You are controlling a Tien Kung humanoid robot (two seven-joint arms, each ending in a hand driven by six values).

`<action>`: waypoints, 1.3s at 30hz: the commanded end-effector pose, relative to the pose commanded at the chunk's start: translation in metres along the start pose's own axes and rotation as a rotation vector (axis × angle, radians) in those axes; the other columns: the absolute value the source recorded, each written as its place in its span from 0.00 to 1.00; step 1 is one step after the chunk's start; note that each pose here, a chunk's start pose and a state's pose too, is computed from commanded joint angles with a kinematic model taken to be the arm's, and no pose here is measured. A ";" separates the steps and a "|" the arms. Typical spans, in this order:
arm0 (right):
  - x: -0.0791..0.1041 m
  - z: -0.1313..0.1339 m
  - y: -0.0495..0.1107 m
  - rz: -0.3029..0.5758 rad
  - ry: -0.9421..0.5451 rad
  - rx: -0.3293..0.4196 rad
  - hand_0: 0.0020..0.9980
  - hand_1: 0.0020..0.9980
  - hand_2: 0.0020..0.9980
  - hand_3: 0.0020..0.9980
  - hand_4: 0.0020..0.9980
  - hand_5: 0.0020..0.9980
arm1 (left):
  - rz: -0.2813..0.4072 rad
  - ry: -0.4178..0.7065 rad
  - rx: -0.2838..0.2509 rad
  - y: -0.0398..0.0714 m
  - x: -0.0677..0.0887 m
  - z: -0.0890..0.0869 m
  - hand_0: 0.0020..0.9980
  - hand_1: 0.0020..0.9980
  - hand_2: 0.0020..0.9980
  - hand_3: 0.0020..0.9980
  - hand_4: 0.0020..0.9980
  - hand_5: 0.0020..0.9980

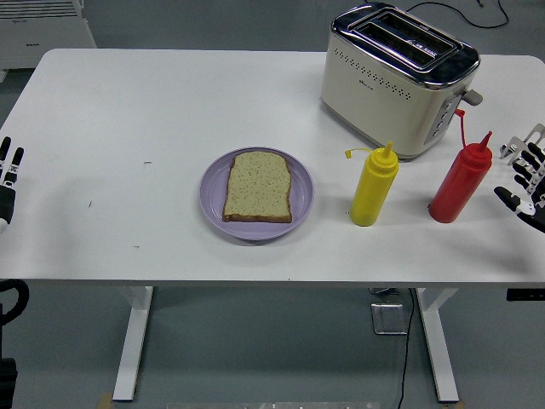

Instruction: Pick up the cup,pour liquid into bread,place the cup on the desk

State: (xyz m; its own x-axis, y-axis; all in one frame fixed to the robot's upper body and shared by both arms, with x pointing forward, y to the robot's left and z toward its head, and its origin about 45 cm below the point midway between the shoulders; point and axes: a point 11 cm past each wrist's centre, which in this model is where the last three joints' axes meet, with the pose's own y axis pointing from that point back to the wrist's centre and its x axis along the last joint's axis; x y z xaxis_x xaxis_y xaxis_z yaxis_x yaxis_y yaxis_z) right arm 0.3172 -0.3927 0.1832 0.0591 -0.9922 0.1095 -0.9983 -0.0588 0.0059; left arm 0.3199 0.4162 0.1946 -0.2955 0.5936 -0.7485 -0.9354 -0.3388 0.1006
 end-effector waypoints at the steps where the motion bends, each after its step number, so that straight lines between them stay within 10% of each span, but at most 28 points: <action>1: -0.001 0.000 -0.001 -0.003 -0.001 0.000 1.00 0.97 1.00 1.00 0.95 0.24 | 0.000 0.000 0.000 0.000 0.000 0.000 0.81 0.80 0.83 0.74 0.62 1.00; 28: -0.056 0.012 -0.034 0.018 -0.124 -0.002 0.97 0.91 0.95 1.00 0.94 0.23 | 0.002 -0.004 0.004 0.001 0.001 -0.002 0.81 0.80 0.83 0.74 0.62 1.00; 29: -0.057 0.013 -0.035 0.019 -0.127 -0.003 0.92 0.84 0.83 0.98 0.94 0.24 | 0.002 -0.004 0.004 0.001 0.001 -0.002 0.81 0.80 0.83 0.74 0.62 1.00; 39: -0.068 0.020 -0.039 0.067 -0.160 -0.037 0.85 0.76 0.69 0.90 0.94 0.24 | 0.006 -0.003 0.001 0.001 0.003 -0.001 0.81 0.80 0.83 0.74 0.62 1.00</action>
State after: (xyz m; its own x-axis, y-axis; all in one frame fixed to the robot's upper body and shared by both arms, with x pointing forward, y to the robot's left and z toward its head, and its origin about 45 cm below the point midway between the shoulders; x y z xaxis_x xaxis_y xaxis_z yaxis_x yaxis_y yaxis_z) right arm 0.3516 -0.3254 0.1562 -0.0111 -0.9988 -0.0483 -0.9991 0.0091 0.0404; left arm 0.3183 0.4170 0.1922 -0.3021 0.5939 -0.7456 -0.9338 -0.3416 0.1063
